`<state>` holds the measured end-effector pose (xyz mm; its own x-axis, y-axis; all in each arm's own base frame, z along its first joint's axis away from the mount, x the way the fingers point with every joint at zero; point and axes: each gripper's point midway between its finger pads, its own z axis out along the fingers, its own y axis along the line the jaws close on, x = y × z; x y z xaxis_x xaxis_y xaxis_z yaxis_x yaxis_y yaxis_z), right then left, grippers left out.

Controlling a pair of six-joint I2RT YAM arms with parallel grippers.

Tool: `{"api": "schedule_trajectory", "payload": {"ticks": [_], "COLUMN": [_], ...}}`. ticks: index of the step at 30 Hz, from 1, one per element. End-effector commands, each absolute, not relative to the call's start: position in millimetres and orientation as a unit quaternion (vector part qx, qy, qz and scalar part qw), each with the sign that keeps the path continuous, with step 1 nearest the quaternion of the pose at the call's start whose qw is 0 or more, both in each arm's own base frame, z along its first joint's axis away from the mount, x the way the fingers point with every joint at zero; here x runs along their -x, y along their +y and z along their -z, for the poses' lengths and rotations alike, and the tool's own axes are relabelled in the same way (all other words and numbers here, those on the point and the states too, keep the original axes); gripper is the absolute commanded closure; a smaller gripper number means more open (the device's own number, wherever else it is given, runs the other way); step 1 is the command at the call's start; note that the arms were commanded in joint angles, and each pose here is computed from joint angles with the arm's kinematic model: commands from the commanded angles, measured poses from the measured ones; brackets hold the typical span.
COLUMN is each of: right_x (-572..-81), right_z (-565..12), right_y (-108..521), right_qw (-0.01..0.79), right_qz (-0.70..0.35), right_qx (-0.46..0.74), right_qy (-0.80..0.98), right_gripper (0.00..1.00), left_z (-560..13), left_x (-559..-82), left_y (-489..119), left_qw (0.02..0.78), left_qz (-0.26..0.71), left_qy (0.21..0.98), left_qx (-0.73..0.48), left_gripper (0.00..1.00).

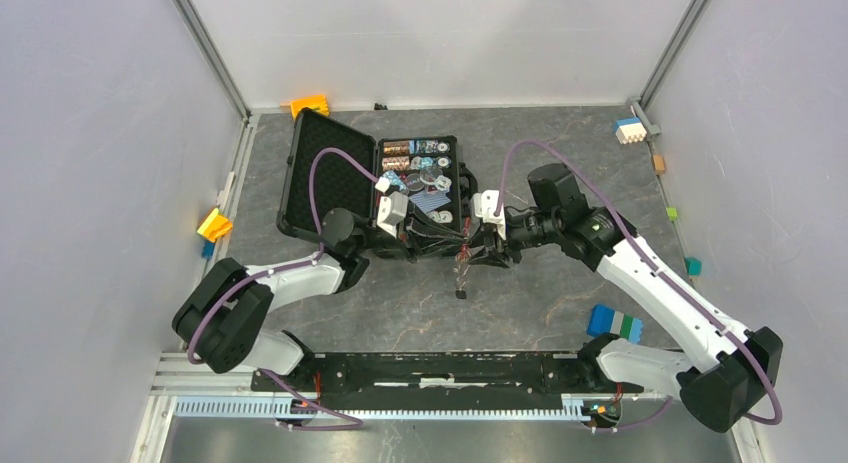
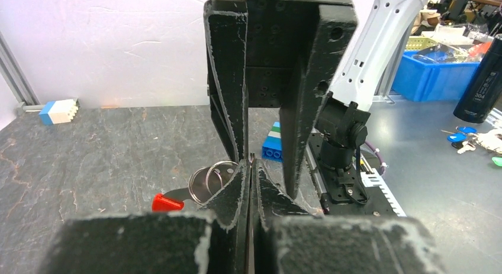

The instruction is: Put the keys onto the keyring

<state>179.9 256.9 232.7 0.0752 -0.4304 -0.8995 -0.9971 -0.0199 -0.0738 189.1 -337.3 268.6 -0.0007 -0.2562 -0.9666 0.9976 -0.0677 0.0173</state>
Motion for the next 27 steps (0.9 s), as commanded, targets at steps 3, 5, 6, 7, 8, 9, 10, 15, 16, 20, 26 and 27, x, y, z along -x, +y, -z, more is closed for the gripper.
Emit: {"api": "schedule_trajectory", "payload": {"ticks": [3, 5, 6, 7, 8, 9, 10, 15, 16, 20, 26, 27], "right_x": [-190.0, -191.5, -191.4, -191.4, -191.2, -191.1, -191.5, -191.7, -191.7, -193.0, -195.7, -195.7], "right_z": [-233.0, -232.7, -232.3, -231.4, -231.2, -230.9, -230.5, -230.3, -230.4, -232.5, -238.3, -239.4], "right_y": [260.6, 260.4, 260.2, 260.3, 260.3, 260.6, 260.8, 262.3, 262.1, 259.1, 249.1, 247.2], "right_qw": [0.412, 0.413, 0.413, 0.413, 0.413, 0.413, 0.413, 0.41, 0.41, 0.416, 0.434, 0.437], "right_qz": [-0.357, -0.354, -0.354, -0.354, -0.355, -0.356, -0.356, -0.36, -0.36, -0.348, -0.313, -0.308], "right_qx": [0.604, 0.602, 0.602, 0.602, 0.601, 0.601, 0.6, 0.599, 0.599, 0.602, 0.608, 0.609], "right_qy": [0.582, 0.584, 0.585, 0.585, 0.585, 0.584, 0.585, 0.586, 0.586, 0.586, 0.586, 0.586], "right_gripper": [0.71, 0.76, 0.78, 0.8, 0.82, 0.83, 0.84, 0.88, 0.89, 0.94, 1.0, 1.0], "left_z": [-282.5, -282.3, -282.8, -284.0, -283.9, -284.7, -284.8, -285.3, -285.5, -284.4, -279.5, -279.5], "left_x": [-185.5, -184.3, -184.5, -184.4, -184.7, -185.2, -185.4, -186.7, -186.5, -186.1, -186.7, -186.6], "left_y": [-335.1, -335.1, -334.9, -334.6, -334.8, -334.9, -334.8, -335.0, -334.9, -334.6, -334.1, -334.3], "left_qw": [0.561, 0.56, 0.56, 0.562, 0.561, 0.561, 0.561, 0.562, 0.562, 0.563, 0.564, 0.564], "left_qz": [0.58, 0.581, 0.581, 0.582, 0.583, 0.583, 0.584, 0.585, 0.585, 0.583, 0.577, 0.576], "left_qy": [0.391, 0.391, 0.39, 0.389, 0.39, 0.39, 0.391, 0.394, 0.394, 0.393, 0.394, 0.393], "left_qx": [-0.442, -0.443, -0.442, -0.442, -0.44, -0.438, -0.436, -0.432, -0.433, -0.435, -0.439, -0.441], "left_gripper": [0.98, 0.98, 0.98, 0.98, 0.98, 0.98, 0.98, 0.98, 0.98, 0.98, 0.98, 0.98]}}
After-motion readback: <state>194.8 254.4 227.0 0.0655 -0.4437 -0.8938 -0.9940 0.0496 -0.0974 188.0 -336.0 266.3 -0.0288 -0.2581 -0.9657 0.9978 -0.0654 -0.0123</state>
